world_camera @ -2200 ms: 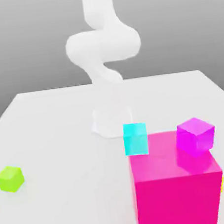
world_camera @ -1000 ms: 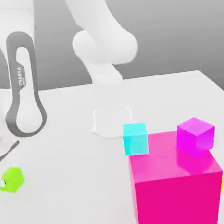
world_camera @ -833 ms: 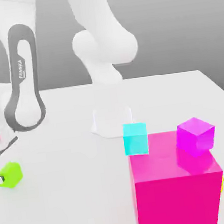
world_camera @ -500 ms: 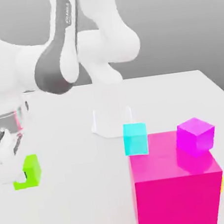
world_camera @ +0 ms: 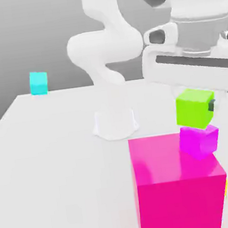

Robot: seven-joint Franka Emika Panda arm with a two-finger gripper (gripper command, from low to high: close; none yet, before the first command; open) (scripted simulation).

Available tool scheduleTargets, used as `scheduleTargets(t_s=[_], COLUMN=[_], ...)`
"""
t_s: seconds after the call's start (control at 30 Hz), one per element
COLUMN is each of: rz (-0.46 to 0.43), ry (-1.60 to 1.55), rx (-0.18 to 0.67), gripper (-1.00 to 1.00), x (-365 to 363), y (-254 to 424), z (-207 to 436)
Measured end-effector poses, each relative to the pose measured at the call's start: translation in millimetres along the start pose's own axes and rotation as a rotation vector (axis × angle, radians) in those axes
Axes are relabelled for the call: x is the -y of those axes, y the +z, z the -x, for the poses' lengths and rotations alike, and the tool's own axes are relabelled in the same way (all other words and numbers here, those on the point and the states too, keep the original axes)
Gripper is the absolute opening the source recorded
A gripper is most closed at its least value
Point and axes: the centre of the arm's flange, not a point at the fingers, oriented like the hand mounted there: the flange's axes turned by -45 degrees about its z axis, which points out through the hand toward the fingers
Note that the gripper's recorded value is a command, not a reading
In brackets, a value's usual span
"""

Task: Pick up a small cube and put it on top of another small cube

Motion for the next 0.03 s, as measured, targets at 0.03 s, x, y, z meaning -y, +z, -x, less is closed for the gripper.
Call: scheduleTargets(t_s=[0.03], rz=[0.000], ry=[0.000], rx=[0.000], gripper=[1.00], x=[0.0], y=[0.0], z=[0.0])
